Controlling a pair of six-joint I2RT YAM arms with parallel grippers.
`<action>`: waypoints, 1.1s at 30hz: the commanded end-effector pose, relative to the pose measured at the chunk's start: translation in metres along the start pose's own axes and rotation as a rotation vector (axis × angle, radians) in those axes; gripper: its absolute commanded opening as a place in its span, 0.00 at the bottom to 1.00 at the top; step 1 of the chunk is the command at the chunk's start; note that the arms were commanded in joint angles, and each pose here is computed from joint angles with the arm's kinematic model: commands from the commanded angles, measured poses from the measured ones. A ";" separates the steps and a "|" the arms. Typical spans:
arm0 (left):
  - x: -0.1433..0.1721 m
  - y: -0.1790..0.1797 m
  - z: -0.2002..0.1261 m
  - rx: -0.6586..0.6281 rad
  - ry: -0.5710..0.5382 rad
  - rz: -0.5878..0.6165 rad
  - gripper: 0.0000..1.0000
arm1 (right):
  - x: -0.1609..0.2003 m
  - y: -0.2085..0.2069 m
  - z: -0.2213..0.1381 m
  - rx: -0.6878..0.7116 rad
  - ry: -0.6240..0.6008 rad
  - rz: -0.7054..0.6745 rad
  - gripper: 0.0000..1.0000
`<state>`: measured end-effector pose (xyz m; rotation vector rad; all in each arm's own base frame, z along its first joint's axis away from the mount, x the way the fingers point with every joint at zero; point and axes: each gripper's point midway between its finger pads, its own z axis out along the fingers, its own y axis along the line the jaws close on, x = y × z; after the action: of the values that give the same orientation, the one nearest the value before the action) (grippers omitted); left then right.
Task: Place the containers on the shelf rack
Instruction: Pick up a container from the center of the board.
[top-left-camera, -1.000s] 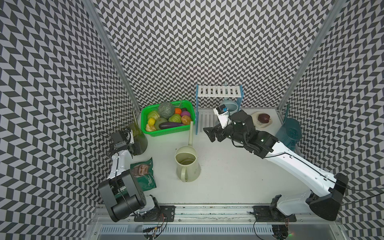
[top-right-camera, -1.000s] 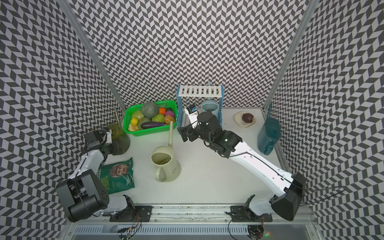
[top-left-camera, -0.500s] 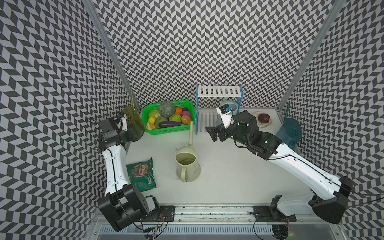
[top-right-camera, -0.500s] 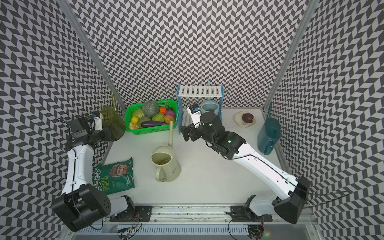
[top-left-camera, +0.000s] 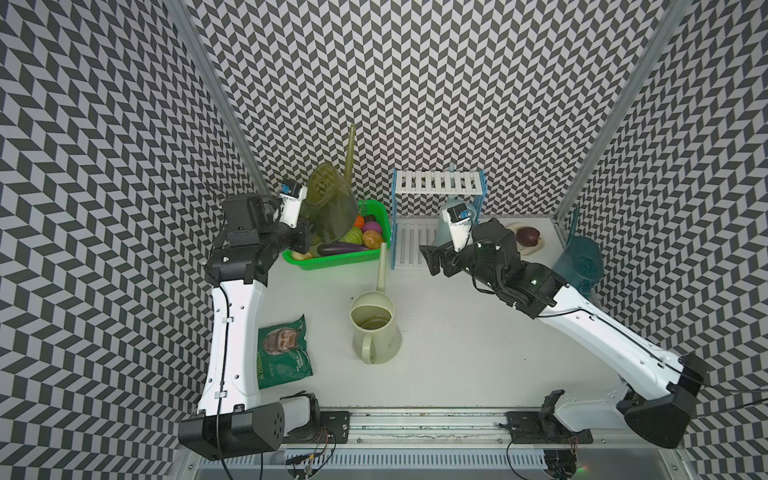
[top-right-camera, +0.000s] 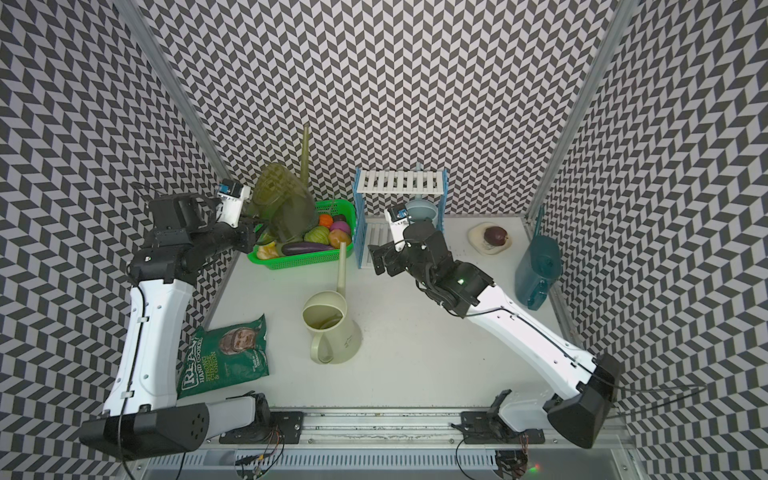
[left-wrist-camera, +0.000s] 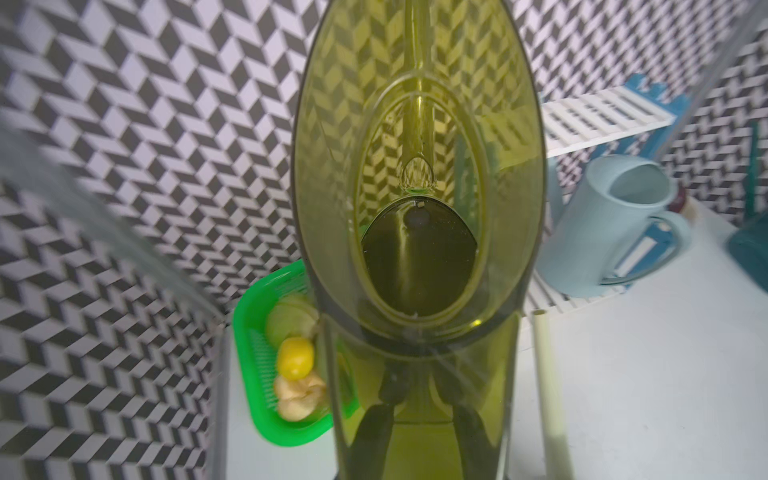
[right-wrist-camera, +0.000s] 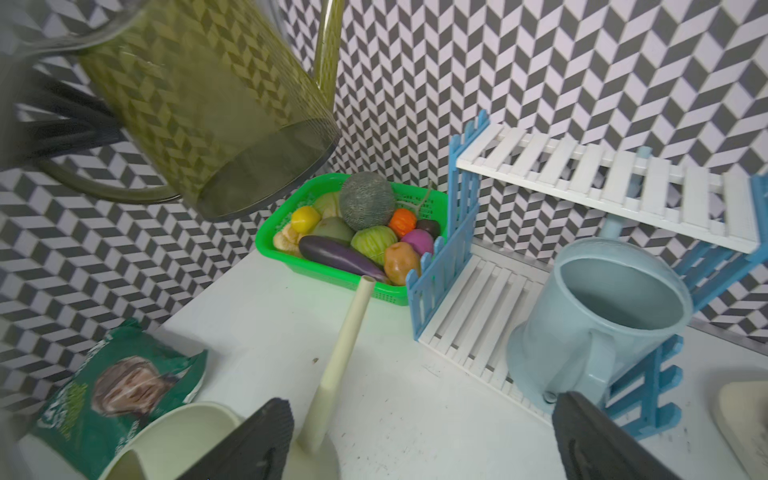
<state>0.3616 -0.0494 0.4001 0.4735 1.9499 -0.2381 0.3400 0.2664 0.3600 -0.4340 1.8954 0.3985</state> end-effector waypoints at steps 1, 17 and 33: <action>-0.032 -0.037 -0.008 0.109 -0.073 0.048 0.14 | -0.020 -0.026 -0.013 0.065 -0.068 0.055 1.00; -0.003 -0.169 0.023 0.390 0.081 0.051 0.13 | -0.031 -0.100 -0.053 0.254 -0.140 0.140 1.00; 0.039 -0.214 0.043 0.313 0.141 -0.156 0.13 | -0.022 -0.102 -0.057 0.253 -0.125 0.140 1.00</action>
<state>0.2796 -0.2523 0.2913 0.7284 2.2420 -0.6245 0.3526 0.1552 0.3877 -0.1171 1.8521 0.2525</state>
